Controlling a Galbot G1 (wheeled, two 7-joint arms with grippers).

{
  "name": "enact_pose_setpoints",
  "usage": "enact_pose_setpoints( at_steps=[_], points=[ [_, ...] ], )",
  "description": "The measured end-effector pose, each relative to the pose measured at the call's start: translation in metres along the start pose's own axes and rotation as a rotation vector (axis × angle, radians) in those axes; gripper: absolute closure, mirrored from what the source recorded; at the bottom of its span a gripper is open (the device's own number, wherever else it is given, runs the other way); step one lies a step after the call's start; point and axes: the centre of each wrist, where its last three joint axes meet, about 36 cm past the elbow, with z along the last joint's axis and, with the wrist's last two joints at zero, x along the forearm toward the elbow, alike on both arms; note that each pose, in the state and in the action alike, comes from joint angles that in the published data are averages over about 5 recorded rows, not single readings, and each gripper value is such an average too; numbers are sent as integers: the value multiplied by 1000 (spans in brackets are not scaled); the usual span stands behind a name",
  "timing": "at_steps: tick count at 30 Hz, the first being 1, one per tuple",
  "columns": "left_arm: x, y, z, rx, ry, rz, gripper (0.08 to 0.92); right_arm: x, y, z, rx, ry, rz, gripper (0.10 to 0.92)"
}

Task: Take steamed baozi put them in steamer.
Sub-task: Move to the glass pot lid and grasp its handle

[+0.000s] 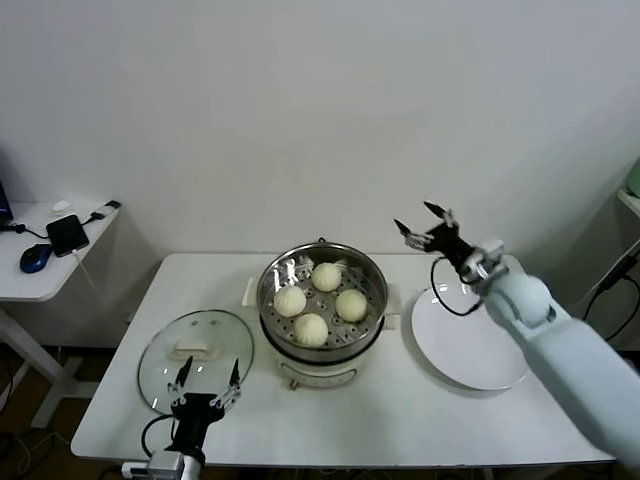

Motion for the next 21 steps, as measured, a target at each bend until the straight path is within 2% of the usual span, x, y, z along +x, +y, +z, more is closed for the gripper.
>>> enact_pose_setpoints(
  at_steps=[7,12,17,21],
  points=[
    [-1,4,6,-58,-13,-24,177,83,31,92,-119,49,157,199],
    [-3,9,12,-151,-40,-55,177,126,62,135,-175,82,233,200],
    [-7,20,20,-332,-89,-115,177,148,84,155,-204,95,285,199],
    [-11,31,33,-562,-126,-159,177,159,95,165,-216,107,316,200]
  ],
)
